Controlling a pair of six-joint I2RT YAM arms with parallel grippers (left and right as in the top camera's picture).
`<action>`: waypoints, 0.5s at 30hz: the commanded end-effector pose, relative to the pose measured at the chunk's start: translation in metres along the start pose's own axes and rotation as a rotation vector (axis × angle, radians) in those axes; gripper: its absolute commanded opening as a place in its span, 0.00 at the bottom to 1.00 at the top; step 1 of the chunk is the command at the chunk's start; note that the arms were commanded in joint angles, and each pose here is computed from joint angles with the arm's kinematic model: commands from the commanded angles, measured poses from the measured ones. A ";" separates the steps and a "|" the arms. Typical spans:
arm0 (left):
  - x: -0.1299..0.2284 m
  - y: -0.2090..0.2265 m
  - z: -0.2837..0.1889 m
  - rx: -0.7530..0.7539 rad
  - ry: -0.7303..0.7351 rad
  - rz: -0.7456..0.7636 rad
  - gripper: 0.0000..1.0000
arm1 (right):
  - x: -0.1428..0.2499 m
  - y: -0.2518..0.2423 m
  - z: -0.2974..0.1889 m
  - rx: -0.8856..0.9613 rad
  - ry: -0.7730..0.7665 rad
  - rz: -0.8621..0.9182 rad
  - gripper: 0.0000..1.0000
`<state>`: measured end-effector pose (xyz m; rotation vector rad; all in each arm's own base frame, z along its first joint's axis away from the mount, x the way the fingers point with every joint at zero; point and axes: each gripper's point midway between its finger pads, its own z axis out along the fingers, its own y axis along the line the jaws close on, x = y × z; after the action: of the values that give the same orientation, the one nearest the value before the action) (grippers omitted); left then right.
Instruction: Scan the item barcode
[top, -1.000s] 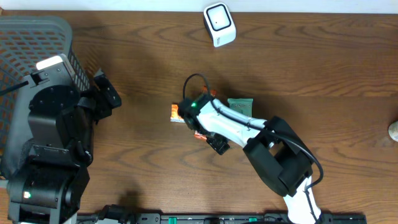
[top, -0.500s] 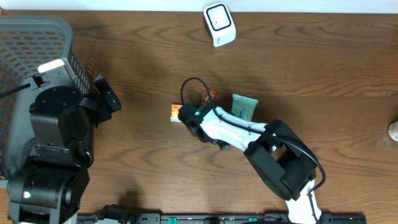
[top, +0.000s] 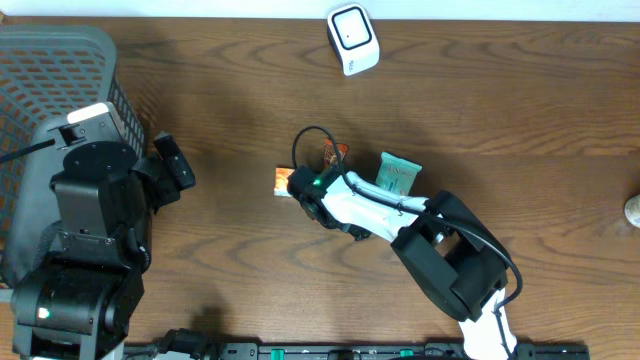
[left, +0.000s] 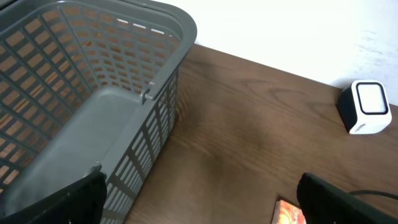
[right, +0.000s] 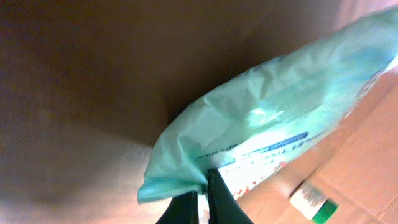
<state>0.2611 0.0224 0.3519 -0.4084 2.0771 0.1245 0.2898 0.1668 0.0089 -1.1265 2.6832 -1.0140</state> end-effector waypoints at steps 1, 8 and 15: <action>-0.002 0.003 -0.002 -0.012 -0.008 0.012 0.98 | -0.003 0.020 -0.023 -0.208 0.003 0.059 0.01; -0.002 0.003 -0.002 -0.012 -0.008 0.012 0.98 | -0.012 0.021 -0.107 -0.677 -0.173 0.105 0.01; -0.002 0.003 -0.002 -0.012 -0.008 0.012 0.98 | 0.010 -0.023 -0.122 -0.827 -0.188 0.259 0.03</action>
<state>0.2611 0.0224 0.3519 -0.4084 2.0771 0.1245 0.2627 0.2148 0.1099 -0.8822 2.9824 0.0916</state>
